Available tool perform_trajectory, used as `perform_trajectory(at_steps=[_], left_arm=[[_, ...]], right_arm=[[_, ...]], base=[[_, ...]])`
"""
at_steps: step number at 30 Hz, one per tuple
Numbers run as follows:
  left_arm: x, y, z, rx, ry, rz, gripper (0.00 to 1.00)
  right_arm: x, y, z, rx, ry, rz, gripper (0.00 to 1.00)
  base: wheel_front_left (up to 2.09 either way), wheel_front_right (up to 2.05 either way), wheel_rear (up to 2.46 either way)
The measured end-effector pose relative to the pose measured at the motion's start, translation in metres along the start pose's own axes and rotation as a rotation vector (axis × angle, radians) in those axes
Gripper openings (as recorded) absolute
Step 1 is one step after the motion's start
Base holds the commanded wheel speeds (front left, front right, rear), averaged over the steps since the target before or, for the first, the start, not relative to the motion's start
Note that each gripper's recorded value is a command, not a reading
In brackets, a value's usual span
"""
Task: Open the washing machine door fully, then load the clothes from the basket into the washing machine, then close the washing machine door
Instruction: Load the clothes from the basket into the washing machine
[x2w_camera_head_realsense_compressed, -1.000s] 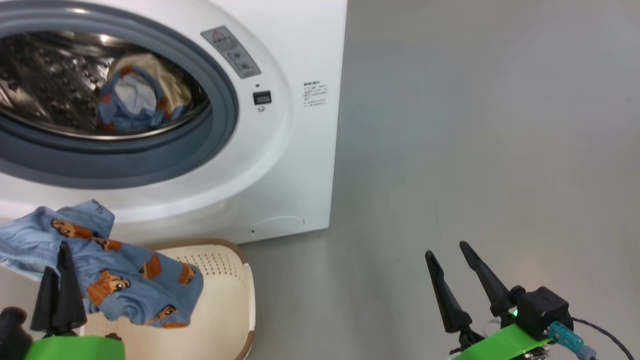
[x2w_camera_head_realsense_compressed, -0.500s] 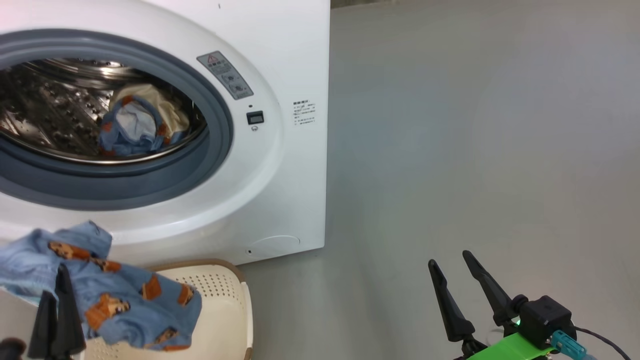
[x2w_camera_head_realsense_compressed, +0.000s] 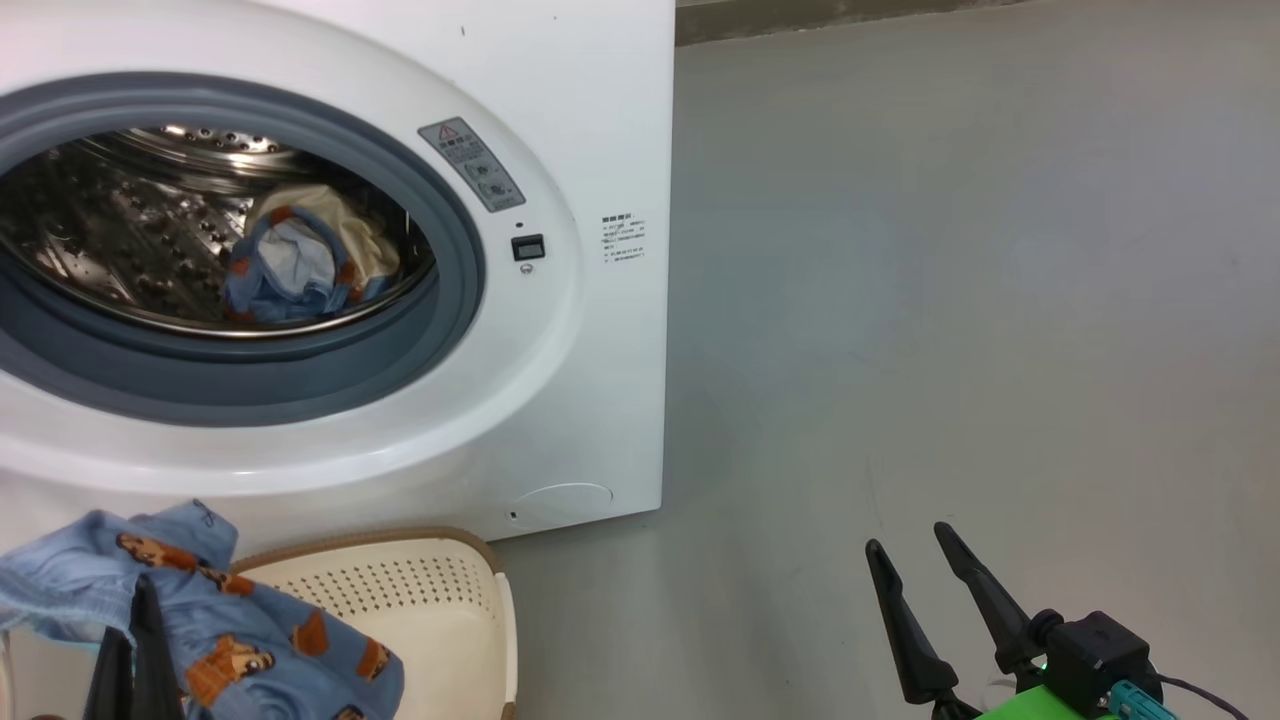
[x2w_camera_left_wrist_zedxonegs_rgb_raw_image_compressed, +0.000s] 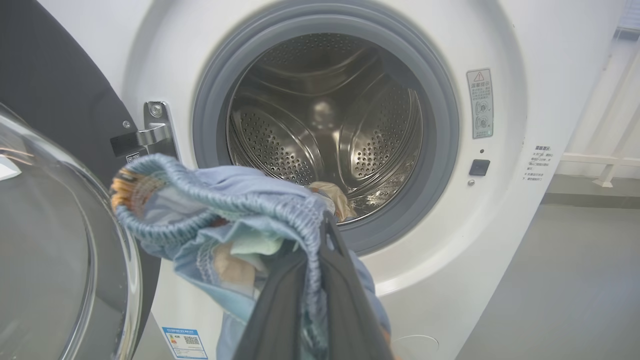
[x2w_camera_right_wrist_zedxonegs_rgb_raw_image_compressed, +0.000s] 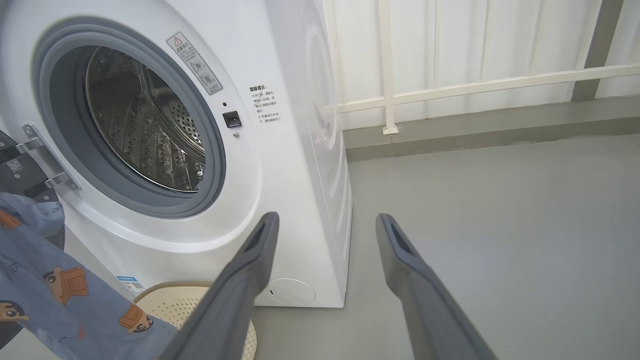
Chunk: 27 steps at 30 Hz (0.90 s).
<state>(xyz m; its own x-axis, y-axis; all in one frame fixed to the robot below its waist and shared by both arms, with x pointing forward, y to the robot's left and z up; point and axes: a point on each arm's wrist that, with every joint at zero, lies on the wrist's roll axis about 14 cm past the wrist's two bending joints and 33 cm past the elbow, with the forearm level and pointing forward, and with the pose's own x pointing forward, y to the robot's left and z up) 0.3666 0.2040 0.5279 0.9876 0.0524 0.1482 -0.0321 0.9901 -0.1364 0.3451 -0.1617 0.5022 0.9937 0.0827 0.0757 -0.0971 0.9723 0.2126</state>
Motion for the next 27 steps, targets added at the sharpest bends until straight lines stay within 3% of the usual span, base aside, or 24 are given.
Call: perform_trajectory(at_steps=[27], left_arm=[[0.011,-0.004,-0.034,-0.021,0.088,0.002,0.0]], right_arm=[[0.014,-0.005,-0.029,0.009,0.086,-0.008,1.0]], base=[[0.0,0.0,0.0]])
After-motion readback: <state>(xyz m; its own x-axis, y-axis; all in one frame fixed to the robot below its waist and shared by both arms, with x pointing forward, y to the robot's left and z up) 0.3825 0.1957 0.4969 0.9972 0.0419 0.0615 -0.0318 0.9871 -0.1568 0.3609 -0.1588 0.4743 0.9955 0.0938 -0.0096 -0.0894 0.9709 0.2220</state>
